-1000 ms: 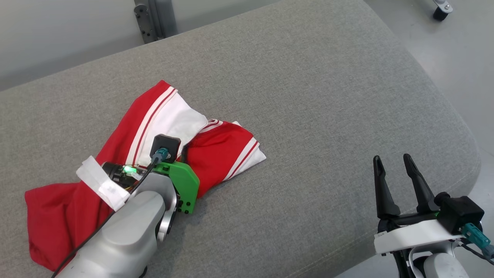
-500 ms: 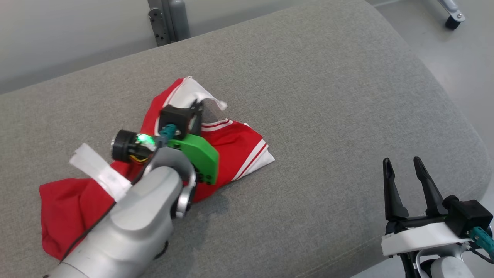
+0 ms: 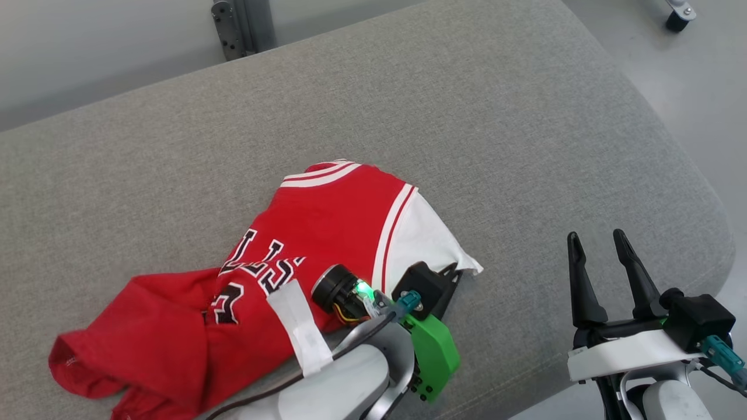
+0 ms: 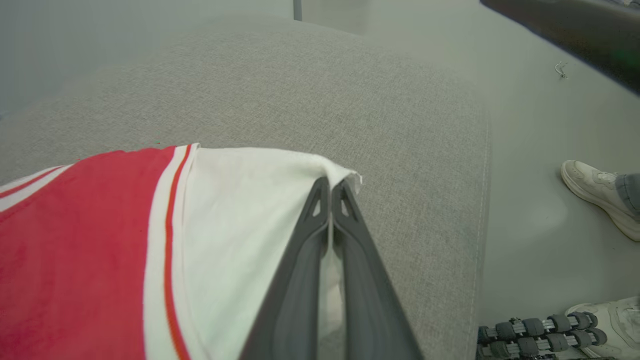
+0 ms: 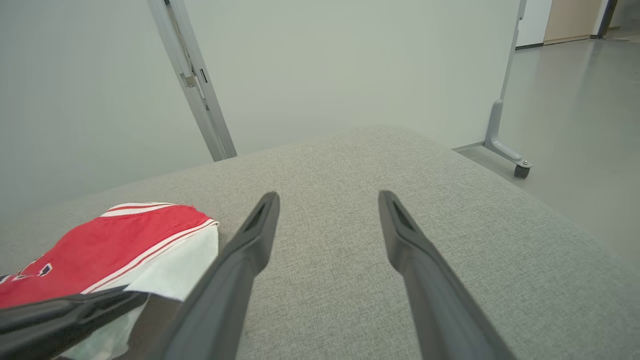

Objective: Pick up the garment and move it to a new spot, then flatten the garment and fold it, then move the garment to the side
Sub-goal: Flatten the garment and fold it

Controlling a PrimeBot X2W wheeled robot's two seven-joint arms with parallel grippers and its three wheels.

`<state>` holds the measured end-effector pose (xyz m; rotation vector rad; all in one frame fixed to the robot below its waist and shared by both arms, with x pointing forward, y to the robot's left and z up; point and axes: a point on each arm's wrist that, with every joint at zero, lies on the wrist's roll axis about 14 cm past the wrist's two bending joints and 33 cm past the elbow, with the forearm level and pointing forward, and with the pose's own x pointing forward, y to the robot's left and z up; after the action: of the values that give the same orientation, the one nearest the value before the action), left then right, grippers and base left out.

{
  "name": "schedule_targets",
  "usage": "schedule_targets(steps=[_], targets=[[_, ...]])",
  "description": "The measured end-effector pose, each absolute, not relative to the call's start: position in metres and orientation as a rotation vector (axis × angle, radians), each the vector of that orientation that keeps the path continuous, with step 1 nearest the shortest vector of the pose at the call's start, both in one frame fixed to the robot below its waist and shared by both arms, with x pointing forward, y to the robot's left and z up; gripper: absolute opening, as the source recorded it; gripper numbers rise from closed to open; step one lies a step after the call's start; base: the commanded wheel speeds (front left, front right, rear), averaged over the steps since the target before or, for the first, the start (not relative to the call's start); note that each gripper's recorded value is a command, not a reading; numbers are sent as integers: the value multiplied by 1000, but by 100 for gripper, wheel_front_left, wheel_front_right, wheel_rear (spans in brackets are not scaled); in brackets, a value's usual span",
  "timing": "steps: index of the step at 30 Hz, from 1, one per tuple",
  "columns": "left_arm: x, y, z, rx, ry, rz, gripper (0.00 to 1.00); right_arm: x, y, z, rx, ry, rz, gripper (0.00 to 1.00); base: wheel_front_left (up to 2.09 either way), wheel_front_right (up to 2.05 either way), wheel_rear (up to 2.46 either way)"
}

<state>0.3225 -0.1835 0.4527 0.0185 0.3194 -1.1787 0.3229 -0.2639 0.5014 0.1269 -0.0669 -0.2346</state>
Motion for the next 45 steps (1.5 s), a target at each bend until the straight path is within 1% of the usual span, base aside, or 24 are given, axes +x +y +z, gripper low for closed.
schedule_targets(steps=[2,3,4,5,8,11,13,15,20,23,25,28,37,41,45], targets=[[315,-186,444,33,330,-1209,0,320,-267,500,126,-60,-247,100,0,0,0],[313,-186,440,32,335,-1212,15,319,-268,498,126,-56,-252,100,0,0,0],[313,-185,434,45,345,-1210,48,318,-269,497,127,-52,-254,100,0,0,0],[312,-184,429,49,358,-1214,100,318,-269,496,127,-49,-257,100,0,0,0],[305,-183,426,-42,404,-1216,100,318,-270,495,129,-45,-261,100,0,0,0],[300,-185,440,-225,450,-1195,100,317,-270,493,131,-40,-262,100,0,0,0],[306,-177,452,-304,431,-1171,100,319,-270,493,131,-41,-260,100,0,0,0],[321,-157,457,-349,425,-1098,100,320,-269,492,133,-40,-255,100,0,0,0],[364,-77,459,-300,391,-826,100,326,-258,489,138,-31,-217,100,0,0,0],[381,-30,468,-268,367,-671,100,332,-249,489,142,-33,-182,100,0,0,0],[386,-6,472,-259,359,-594,100,337,-242,490,142,-37,-159,100,0,0,0],[382,29,463,-210,404,-499,100,344,-232,490,140,-39,-122,100,0,0,0],[355,76,457,-221,500,-339,100,354,-219,494,133,-52,-73,100,0,0,0],[348,97,444,-211,556,-261,100,356,-216,492,134,-47,-64,100,0,0,0],[349,102,434,-285,593,-206,100,358,-213,489,136,-38,-56,100,0,0,0]])
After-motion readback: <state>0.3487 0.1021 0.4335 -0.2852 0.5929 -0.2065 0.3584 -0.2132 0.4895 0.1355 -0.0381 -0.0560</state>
